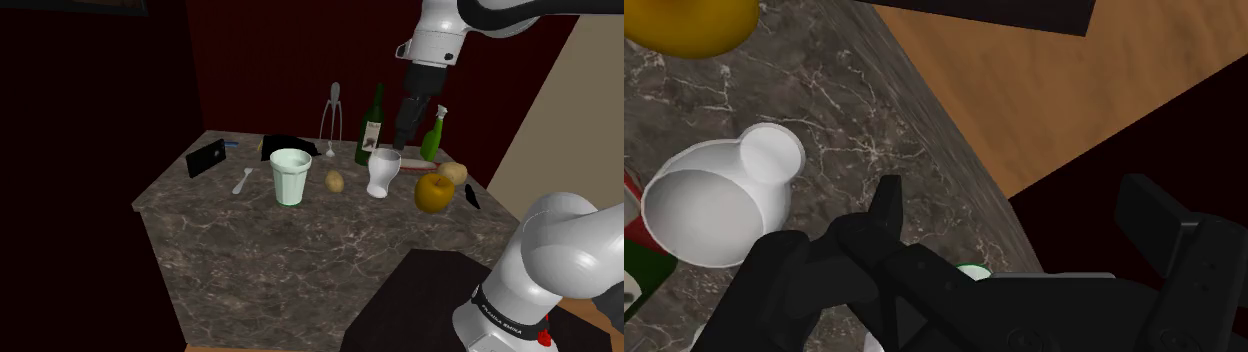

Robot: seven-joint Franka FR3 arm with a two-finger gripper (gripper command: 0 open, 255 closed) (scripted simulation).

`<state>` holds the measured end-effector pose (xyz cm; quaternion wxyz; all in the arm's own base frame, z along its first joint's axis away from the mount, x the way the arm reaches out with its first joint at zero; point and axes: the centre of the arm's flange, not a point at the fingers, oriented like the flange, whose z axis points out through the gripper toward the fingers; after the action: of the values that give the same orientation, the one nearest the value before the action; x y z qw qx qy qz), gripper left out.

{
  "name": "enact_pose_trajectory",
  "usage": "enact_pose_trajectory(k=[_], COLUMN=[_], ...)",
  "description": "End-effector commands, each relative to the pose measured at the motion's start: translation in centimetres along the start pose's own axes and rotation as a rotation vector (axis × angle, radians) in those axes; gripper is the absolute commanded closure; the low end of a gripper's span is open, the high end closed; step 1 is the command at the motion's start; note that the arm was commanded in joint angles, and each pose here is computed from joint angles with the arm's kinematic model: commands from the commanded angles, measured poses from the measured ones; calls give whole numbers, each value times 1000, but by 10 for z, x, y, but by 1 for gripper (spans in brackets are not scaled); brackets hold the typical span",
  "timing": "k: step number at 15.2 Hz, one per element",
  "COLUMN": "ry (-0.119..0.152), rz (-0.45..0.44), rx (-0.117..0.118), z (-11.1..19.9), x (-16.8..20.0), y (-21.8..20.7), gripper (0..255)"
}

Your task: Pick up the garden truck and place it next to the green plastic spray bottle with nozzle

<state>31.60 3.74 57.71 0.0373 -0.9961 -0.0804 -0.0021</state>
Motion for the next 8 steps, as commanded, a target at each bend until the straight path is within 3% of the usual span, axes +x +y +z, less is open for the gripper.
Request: enact_pose_trajectory(k=[1, 8], ry=[0, 12], rz=[0, 222], rx=[0, -34], z=[0, 62], x=[0, 65], y=[0, 12], gripper=[0, 0])
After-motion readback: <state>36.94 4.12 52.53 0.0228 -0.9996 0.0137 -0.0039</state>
